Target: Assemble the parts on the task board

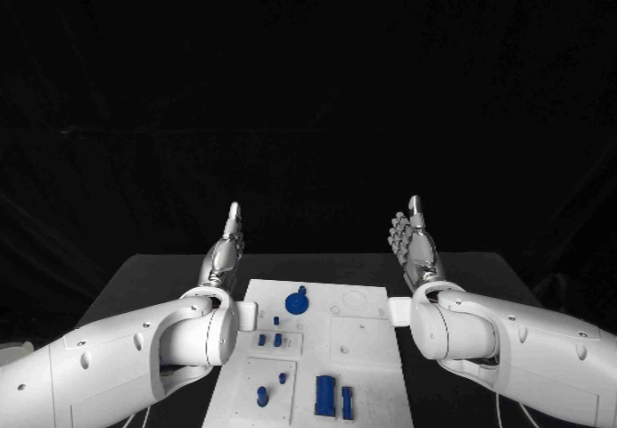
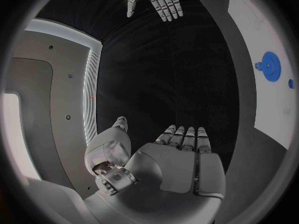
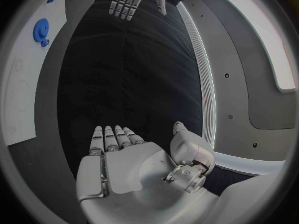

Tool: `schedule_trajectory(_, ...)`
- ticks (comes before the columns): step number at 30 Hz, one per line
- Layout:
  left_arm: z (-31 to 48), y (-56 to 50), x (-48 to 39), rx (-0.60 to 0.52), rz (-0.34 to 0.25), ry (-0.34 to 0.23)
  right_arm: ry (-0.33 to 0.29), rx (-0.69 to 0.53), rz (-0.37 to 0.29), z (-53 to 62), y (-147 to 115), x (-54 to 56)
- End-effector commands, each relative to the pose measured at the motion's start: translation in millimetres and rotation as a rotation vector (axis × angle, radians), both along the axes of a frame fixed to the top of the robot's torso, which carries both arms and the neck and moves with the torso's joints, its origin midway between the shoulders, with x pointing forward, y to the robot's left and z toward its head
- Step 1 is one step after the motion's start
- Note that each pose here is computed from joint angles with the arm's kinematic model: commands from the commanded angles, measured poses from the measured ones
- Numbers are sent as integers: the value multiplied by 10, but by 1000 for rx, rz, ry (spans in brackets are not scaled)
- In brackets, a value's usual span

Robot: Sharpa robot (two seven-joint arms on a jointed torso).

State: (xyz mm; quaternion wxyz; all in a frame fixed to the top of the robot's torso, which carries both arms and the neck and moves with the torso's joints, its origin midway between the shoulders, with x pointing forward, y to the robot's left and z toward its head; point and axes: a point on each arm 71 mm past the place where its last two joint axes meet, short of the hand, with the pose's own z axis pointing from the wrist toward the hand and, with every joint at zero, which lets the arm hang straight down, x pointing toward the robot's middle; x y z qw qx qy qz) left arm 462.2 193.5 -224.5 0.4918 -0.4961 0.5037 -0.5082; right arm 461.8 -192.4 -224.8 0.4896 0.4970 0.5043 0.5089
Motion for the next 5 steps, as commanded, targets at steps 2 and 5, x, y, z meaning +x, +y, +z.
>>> schedule_trajectory(2, 3, -11, -4, -1, 7, 1, -2, -2, -9, 6, 0, -1)
schedule_trajectory(5, 3, -11, -4, -1, 7, 1, -2, -2, -9, 6, 0, -1)
